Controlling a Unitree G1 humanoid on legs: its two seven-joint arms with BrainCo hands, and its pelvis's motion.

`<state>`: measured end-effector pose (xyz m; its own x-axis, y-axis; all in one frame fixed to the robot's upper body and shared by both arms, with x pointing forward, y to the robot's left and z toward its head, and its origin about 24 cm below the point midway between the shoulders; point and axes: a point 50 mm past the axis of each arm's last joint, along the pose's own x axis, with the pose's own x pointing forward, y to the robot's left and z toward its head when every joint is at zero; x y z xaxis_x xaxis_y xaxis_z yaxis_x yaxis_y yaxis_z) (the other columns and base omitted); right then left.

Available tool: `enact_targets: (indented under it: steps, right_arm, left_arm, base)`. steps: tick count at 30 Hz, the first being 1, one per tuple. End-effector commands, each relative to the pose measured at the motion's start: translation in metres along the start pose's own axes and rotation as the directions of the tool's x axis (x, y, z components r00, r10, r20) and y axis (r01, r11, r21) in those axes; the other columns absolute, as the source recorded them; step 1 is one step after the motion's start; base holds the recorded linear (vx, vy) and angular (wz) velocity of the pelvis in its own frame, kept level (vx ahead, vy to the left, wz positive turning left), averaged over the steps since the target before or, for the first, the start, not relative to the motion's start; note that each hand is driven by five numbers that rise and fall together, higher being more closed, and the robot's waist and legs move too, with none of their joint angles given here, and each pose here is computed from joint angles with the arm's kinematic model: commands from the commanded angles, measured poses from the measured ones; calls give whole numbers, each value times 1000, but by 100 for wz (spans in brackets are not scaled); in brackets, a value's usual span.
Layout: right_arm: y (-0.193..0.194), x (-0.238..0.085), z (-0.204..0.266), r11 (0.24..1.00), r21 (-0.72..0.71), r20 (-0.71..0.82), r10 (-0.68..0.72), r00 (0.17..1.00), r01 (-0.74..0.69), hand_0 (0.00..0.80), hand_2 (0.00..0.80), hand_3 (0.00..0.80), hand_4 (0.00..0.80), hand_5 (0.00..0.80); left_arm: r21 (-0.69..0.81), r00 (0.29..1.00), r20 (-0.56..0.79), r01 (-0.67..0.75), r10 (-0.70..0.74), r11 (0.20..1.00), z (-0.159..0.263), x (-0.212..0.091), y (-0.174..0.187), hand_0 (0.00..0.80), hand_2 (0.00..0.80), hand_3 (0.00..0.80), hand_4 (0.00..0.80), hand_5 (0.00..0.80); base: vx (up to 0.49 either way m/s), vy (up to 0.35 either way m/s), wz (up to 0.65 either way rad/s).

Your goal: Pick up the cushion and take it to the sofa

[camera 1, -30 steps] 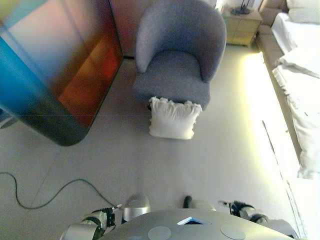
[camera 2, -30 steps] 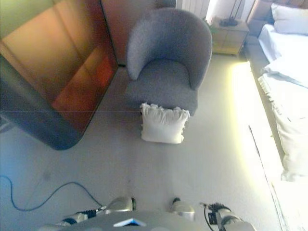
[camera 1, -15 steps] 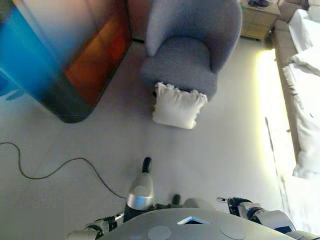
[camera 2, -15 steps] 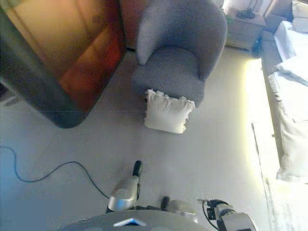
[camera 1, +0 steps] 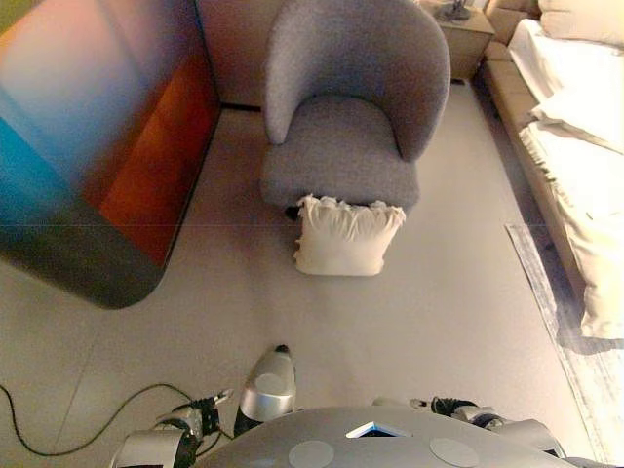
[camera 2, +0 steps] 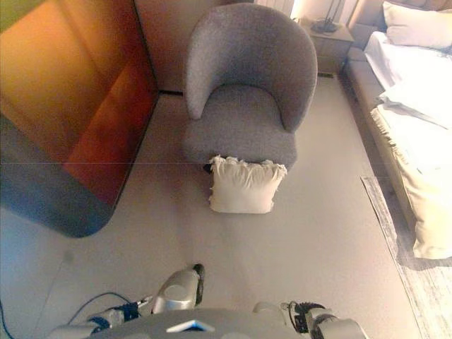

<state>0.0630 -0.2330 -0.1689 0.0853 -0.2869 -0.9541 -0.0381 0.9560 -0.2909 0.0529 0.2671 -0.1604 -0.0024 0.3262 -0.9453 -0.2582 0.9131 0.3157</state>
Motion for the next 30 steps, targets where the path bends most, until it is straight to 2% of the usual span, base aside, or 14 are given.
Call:
enact_targets:
  steps: [1, 7, 18, 24, 30]
  right_arm:
    - [-22, -1, 22, 994, 78, 82, -77, 994, 71, 0, 0, 0, 0, 0]
    - [-25, -3, 34, 990, 122, 136, -88, 987, 72, 0, 0, 0, 0, 0]
    - [-25, 1, -2, 988, 127, 60, -91, 994, 83, 0, 0, 0, 0, 0]
    - [-34, 0, 8, 994, 51, 78, -95, 992, 92, 0, 0, 0, 0, 0]
    - [-43, -1, 17, 991, 78, 65, -111, 992, 106, 0, 0, 0, 0, 0]
  left_arm:
    - [17, 999, -21, -44, 44, 999, 6, -1, 8, 0, 0, 0, 0, 0]
    - [3, 998, -46, -41, 41, 999, 8, -2, 0, 0, 0, 0, 0, 0]
    - [15, 995, -69, -75, 76, 997, -16, 0, -4, 0, 0, 0, 0, 0]
    - [37, 999, -38, -18, 19, 999, -20, 1, -11, 0, 0, 0, 0, 0]
    - [63, 999, -32, -3, 5, 998, -19, 1, -15, 0, 0, 0, 0, 0]
  base:
    - [313, -63, -17]
    - [283, -121, -5]
    - [498, -253, 29]
    - [238, -278, 20]
    - [202, -182, 19]
